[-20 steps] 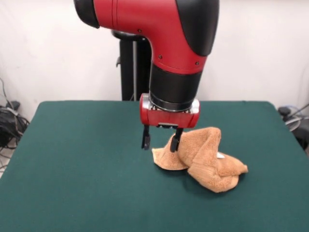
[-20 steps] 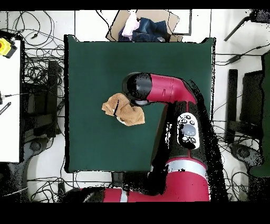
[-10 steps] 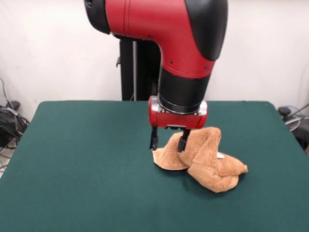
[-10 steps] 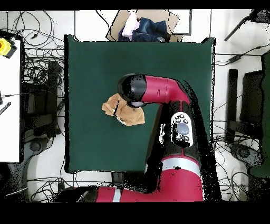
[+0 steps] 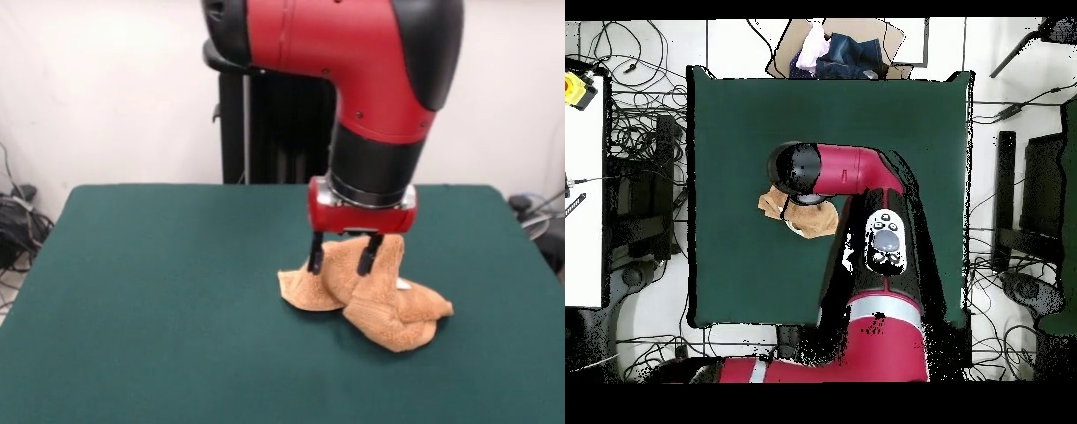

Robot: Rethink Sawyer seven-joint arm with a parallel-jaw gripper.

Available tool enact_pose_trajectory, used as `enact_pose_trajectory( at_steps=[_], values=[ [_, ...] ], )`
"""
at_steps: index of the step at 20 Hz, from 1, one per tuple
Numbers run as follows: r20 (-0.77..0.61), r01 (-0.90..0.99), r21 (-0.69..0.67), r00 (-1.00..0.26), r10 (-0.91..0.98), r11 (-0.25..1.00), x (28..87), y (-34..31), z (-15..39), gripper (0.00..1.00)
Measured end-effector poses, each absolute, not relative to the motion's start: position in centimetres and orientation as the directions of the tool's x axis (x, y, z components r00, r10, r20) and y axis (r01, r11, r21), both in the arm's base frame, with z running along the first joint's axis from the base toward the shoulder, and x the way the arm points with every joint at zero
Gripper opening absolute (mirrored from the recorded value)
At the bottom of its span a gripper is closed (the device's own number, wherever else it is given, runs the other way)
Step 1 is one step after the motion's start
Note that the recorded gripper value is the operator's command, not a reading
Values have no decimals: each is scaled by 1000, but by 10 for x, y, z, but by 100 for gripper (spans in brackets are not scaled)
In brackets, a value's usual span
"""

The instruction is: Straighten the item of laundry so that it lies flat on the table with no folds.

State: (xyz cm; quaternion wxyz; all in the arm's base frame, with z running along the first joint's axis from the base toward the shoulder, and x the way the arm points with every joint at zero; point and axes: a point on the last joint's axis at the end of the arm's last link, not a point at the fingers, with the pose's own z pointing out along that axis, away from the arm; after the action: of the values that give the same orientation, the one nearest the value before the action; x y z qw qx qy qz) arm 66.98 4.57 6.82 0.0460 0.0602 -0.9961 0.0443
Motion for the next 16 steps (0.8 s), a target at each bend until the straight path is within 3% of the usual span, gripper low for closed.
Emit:
enact_pose_trajectory(
  at_steps=[16],
  values=[
    [67, -150, -85, -987, -144, 985, 664, 62, 52, 100]
  ],
)
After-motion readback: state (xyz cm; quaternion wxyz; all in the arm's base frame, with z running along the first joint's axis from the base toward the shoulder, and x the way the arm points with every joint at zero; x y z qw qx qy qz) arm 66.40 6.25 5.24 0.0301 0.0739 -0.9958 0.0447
